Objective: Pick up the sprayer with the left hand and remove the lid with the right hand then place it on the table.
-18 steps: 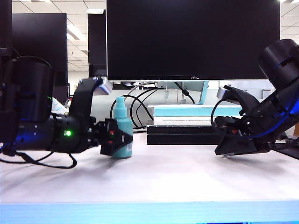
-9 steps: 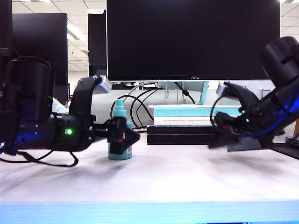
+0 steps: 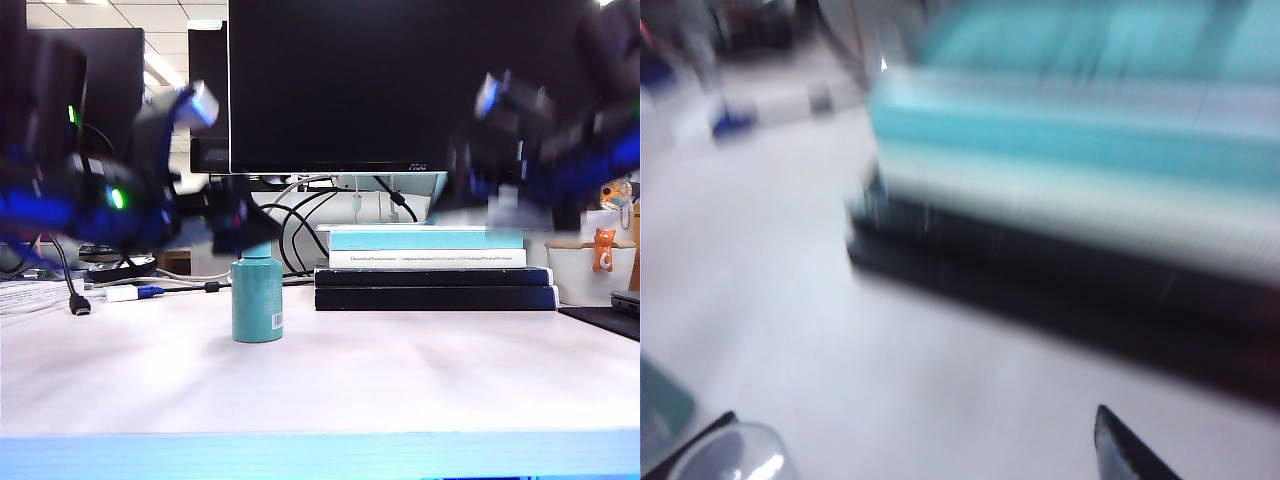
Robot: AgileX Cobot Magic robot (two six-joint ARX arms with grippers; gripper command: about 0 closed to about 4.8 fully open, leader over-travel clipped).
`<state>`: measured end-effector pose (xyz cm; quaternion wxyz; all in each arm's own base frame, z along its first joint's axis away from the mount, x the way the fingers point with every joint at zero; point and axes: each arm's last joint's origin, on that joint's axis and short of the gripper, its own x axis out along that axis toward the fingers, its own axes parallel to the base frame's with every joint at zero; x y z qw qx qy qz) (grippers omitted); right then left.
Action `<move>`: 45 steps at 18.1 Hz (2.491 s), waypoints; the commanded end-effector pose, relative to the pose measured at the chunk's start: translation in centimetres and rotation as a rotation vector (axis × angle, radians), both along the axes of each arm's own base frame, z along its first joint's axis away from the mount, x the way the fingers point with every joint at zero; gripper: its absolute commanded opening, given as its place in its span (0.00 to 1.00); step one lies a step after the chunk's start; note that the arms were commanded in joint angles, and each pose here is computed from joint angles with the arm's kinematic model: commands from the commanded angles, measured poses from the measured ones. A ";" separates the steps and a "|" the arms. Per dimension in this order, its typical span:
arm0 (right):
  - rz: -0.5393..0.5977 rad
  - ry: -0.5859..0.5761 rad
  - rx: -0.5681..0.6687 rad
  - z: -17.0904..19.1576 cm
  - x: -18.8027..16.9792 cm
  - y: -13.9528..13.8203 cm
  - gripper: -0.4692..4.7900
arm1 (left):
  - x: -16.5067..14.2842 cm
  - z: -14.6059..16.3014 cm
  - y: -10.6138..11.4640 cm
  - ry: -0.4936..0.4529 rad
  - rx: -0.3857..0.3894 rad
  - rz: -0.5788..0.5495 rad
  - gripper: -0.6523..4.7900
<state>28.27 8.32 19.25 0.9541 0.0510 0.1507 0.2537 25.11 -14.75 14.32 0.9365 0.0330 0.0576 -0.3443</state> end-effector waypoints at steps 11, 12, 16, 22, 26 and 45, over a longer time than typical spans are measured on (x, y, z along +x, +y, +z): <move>-0.101 0.112 -0.087 2.1 -2.7 -1.0 1.00 | -4.5 7.7 3.2 -0.011 0.163 0.162 1.00; -0.102 0.148 -0.094 1.3 -2.4 -0.9 1.00 | -4.5 7.7 3.1 -0.011 0.162 0.163 1.00; -0.105 0.262 -0.113 -1.4 -1.6 -0.7 1.00 | -4.5 7.6 3.2 -0.006 0.165 0.163 1.00; -0.044 0.315 -0.097 -2.8 -1.2 -0.4 1.00 | -4.5 7.6 3.2 -0.006 0.167 0.167 1.00; -0.018 0.238 -0.016 -1.2 -1.2 -0.3 1.00 | -4.9 8.6 3.3 -0.066 0.164 0.132 0.84; -0.228 -0.407 -0.117 12.3 -17.2 -5.3 0.08 | -19.6 12.8 12.7 -0.323 0.059 0.526 0.38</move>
